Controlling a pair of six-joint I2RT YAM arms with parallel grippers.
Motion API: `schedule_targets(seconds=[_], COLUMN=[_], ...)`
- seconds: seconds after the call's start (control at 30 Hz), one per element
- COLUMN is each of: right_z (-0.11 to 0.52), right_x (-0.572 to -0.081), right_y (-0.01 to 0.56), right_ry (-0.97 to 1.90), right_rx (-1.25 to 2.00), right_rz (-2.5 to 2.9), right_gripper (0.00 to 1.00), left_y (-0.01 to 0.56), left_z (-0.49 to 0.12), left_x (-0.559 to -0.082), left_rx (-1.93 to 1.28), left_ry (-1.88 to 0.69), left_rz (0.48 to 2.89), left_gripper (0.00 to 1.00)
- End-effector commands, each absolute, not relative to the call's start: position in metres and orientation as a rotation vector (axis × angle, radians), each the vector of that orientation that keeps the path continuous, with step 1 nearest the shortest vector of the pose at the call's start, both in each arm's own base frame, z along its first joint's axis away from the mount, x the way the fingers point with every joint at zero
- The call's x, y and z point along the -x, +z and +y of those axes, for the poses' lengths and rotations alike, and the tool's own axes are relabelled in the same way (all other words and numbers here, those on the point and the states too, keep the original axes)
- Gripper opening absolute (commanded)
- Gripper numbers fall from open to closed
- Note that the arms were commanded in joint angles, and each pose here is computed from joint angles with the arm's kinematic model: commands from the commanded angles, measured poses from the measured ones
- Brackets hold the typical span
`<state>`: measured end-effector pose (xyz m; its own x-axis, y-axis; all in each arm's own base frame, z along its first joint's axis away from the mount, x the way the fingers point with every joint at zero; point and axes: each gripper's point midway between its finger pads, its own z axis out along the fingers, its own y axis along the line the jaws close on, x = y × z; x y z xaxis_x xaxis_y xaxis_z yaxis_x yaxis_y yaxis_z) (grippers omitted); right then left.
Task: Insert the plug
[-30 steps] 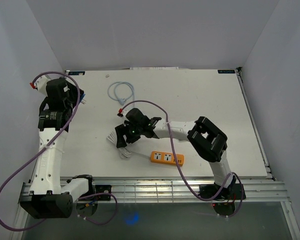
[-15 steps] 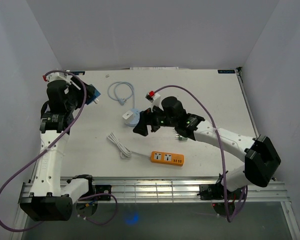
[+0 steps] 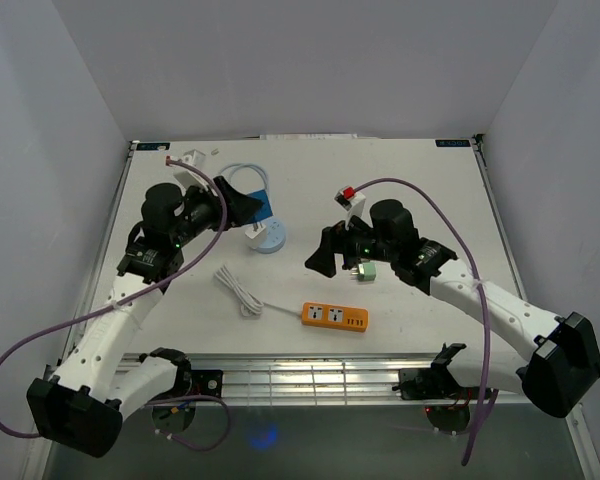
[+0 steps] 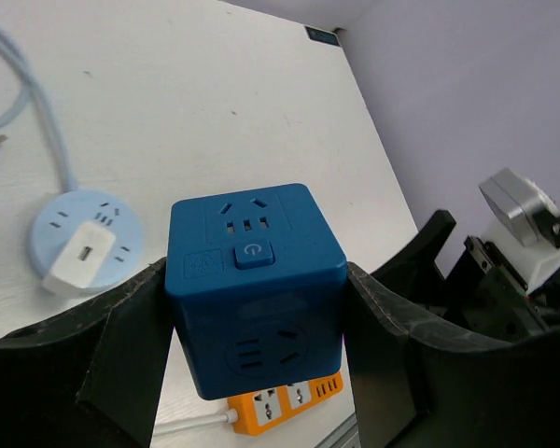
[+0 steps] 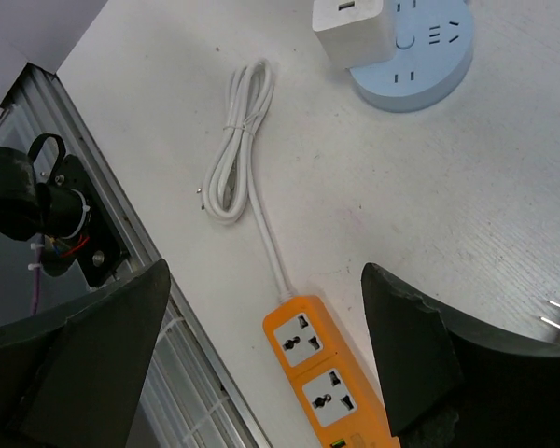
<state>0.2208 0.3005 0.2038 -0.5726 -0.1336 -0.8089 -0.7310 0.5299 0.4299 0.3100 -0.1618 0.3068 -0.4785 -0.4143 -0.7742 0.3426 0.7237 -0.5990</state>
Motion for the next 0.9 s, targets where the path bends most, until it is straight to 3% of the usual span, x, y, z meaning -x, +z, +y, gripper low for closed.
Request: schedule_targets(seconds=[0.0, 0.53, 0.87], right_z=[0.299, 0.28, 0.264], right_x=[-0.216, -0.22, -0.236], right_y=[0.235, 0.269, 0.285], right_ry=[1.055, 0.965, 0.976], right_rx=[0.76, 0.739, 0.618], right_rz=[1.933, 1.773, 1.876], right_gripper=[0.88, 0.97, 0.95], left_y=[0.333, 0.3, 0.288], left_z=[-0.188, -0.245, -0.263], left_x=[-0.298, -0.258, -0.219], left_rx=[-0.068, -0.246, -0.441], left_ry=[-0.924, -0.847, -0.88], left_rz=[1.707, 1.494, 1.345], left_gripper=[0.42, 0.41, 0.45])
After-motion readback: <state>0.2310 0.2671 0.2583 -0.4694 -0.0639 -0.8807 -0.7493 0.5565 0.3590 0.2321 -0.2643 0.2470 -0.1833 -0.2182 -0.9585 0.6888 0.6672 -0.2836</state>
